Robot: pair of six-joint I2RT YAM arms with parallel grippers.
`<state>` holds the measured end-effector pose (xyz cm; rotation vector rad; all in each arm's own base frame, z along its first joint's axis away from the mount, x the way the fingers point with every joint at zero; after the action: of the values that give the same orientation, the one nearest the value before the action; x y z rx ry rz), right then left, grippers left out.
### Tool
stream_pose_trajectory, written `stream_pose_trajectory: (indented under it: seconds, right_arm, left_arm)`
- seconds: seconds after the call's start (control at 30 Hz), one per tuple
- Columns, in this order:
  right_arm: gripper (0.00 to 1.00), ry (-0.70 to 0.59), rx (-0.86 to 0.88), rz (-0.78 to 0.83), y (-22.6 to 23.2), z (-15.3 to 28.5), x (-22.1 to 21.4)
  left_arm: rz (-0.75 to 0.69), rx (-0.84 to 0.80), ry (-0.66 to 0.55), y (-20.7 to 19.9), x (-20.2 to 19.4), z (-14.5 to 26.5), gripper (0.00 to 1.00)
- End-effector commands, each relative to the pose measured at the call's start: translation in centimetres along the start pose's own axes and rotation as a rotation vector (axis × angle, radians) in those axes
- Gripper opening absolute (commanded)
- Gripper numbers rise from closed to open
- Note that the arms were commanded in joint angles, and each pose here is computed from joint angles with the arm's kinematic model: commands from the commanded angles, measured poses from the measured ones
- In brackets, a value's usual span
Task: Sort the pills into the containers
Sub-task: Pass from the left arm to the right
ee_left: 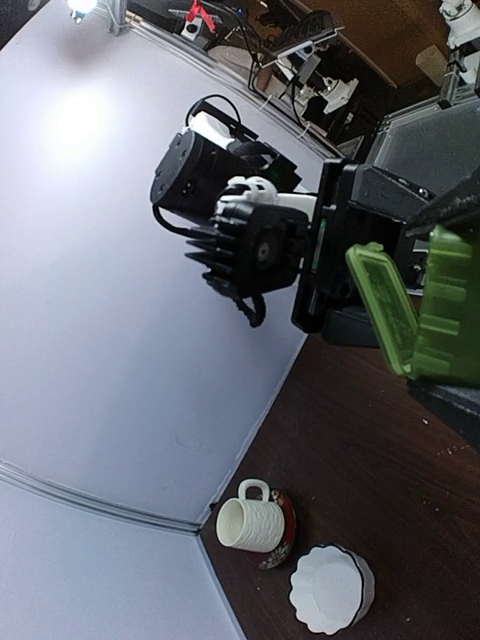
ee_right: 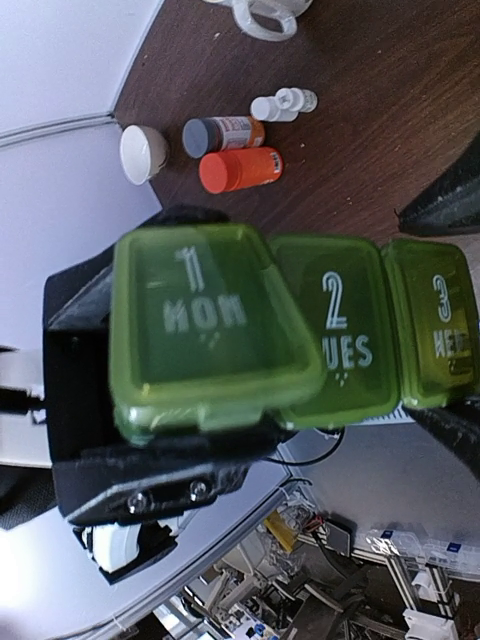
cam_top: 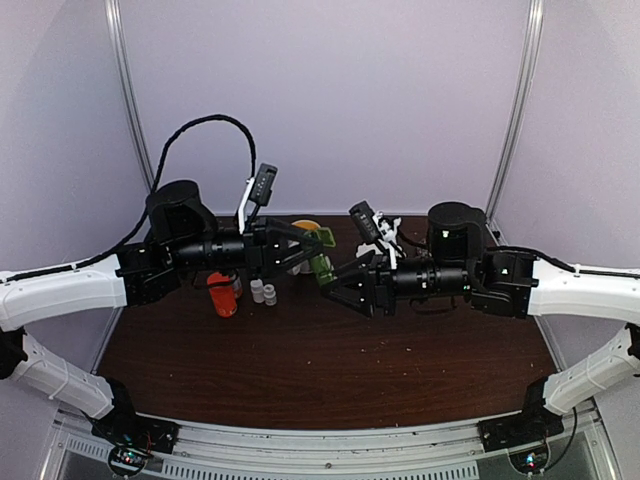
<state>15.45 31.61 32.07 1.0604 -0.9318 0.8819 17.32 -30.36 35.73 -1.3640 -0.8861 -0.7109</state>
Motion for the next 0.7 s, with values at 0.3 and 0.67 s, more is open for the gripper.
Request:
stream_pose_trajectory:
  seconds: [0.3,0.67]
  right_arm:
    - [0.58,-0.083,0.230,-0.071,1.1,0.9,1.8]
    - [0.38,-0.055,0.317,-0.059,1.7,0.8,1.7]
  left_arm:
    - [-0.061,-0.197,0.002,-2.2,1.1,-0.3,0.21]
    - [-0.063,-0.211,0.035,-2.2,1.1,-0.6,0.21]
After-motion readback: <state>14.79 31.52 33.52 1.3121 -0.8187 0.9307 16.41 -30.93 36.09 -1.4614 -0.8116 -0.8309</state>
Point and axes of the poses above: each gripper's point midway between its finger pads, its own z axis back along the fingers, its own y axis along the line the jaws close on, x = y × z, the point moved 8 cm from there along z, back along the fingers, and after that the axes turned 5 degrees about z, right-handed, at the moved point
